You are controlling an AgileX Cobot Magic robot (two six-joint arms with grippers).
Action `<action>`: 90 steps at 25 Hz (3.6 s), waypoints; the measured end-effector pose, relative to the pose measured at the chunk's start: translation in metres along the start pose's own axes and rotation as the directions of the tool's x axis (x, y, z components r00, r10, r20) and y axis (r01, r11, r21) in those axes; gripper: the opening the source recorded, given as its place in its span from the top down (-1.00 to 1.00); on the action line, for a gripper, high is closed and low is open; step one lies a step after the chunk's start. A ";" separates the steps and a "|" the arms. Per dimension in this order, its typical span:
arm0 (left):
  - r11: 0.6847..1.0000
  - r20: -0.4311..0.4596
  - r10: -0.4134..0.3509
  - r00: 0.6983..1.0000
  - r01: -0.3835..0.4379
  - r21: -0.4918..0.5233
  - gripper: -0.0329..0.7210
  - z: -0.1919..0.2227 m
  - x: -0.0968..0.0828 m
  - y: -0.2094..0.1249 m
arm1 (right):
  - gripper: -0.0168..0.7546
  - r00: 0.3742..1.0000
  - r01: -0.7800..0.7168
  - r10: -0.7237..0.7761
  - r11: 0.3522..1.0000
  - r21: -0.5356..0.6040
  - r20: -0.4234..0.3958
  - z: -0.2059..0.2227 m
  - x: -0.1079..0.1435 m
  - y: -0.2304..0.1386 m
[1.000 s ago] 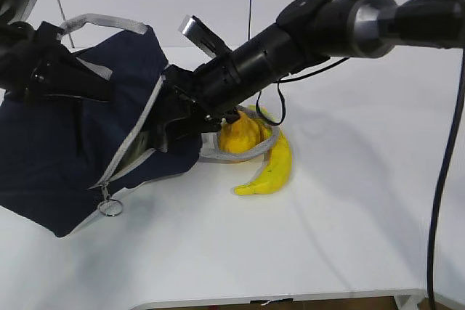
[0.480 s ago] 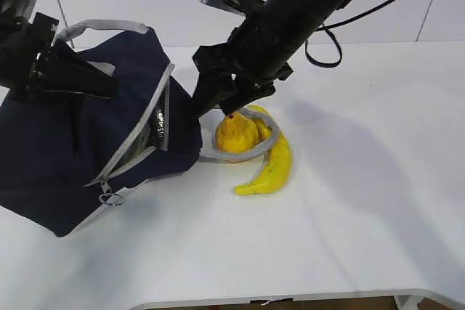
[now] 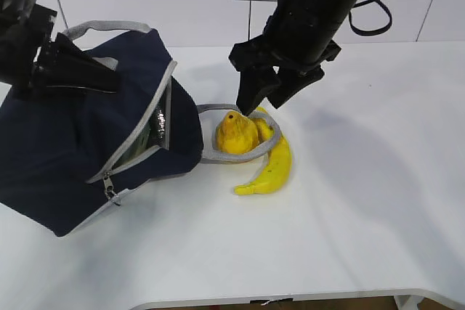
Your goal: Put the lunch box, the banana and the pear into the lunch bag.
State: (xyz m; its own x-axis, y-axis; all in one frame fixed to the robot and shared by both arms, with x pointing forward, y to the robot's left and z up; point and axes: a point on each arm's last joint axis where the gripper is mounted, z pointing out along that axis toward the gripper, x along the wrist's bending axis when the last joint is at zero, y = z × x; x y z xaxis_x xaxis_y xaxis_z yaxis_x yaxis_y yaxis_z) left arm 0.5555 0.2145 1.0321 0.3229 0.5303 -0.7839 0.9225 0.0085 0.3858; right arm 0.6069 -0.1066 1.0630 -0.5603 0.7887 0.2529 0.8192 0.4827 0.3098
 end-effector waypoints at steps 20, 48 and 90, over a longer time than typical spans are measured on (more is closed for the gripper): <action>0.994 0.088 -0.050 0.995 0.058 -0.096 0.94 -0.001 -0.006 0.009 | -0.24 0.933 -0.148 0.117 0.987 0.067 0.340 0.013 -0.036 -0.006; 0.986 0.088 -0.077 0.993 0.090 -0.144 0.94 -0.024 0.008 0.014 | -0.24 0.936 -0.290 0.259 0.951 0.108 0.237 0.087 -0.048 -0.002; 0.986 0.054 -0.072 0.996 0.079 -0.146 0.94 -0.024 0.011 0.013 | 0.12 0.917 -0.269 0.194 0.946 0.183 0.348 0.100 -0.063 -0.005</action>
State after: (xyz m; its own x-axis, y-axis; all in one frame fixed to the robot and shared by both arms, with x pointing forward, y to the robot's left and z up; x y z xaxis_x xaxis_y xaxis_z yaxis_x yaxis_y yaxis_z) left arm 0.5664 0.2410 1.0402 0.2662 0.4821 -0.8347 0.9046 0.1741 0.3891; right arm 0.6507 -0.1205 0.9542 -0.3127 0.9495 -0.0266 0.9478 0.3137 0.0574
